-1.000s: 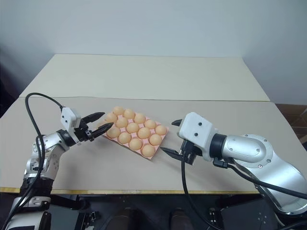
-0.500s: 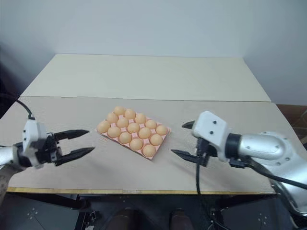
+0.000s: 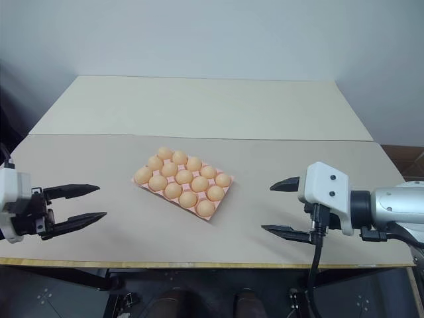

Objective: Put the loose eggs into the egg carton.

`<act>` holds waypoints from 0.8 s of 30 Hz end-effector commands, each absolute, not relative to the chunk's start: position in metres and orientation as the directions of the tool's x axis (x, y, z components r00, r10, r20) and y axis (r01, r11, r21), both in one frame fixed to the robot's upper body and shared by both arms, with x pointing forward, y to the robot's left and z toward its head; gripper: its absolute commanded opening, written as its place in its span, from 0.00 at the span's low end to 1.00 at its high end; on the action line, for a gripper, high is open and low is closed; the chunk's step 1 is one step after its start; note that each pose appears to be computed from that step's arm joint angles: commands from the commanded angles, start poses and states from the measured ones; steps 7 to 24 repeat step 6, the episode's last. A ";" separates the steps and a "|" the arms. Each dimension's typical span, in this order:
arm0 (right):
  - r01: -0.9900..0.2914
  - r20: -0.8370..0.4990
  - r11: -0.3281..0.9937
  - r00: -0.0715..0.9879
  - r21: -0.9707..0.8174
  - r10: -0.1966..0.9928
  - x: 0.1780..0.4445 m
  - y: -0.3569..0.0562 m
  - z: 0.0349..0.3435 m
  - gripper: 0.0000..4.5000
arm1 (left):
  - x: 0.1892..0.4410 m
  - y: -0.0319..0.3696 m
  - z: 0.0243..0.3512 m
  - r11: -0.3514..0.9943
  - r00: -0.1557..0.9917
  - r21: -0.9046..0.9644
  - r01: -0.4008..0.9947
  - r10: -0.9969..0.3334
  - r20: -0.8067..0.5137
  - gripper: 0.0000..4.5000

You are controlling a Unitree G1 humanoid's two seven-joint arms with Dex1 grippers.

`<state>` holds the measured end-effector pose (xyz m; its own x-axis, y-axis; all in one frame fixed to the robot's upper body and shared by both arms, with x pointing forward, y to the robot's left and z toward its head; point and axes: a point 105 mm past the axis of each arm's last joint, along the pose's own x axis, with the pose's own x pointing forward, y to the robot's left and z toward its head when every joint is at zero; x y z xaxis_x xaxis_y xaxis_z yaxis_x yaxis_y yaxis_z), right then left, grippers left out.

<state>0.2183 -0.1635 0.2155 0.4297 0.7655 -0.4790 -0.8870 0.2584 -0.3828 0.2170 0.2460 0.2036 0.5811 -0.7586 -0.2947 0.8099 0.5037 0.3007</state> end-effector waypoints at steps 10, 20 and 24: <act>-0.882 -0.483 0.245 0.432 -0.403 0.761 0.223 -0.172 0.220 1.00 | 0.204 0.251 0.221 0.526 0.623 0.348 0.776 -0.723 -0.298 0.72; -0.882 -0.483 0.245 0.432 -0.403 0.761 0.223 -0.172 0.220 1.00 | 0.204 0.251 0.221 0.526 0.623 0.348 0.776 -0.723 -0.298 0.72; -0.882 -0.483 0.245 0.432 -0.403 0.761 0.223 -0.172 0.220 1.00 | 0.204 0.251 0.221 0.526 0.623 0.348 0.776 -0.723 -0.298 0.72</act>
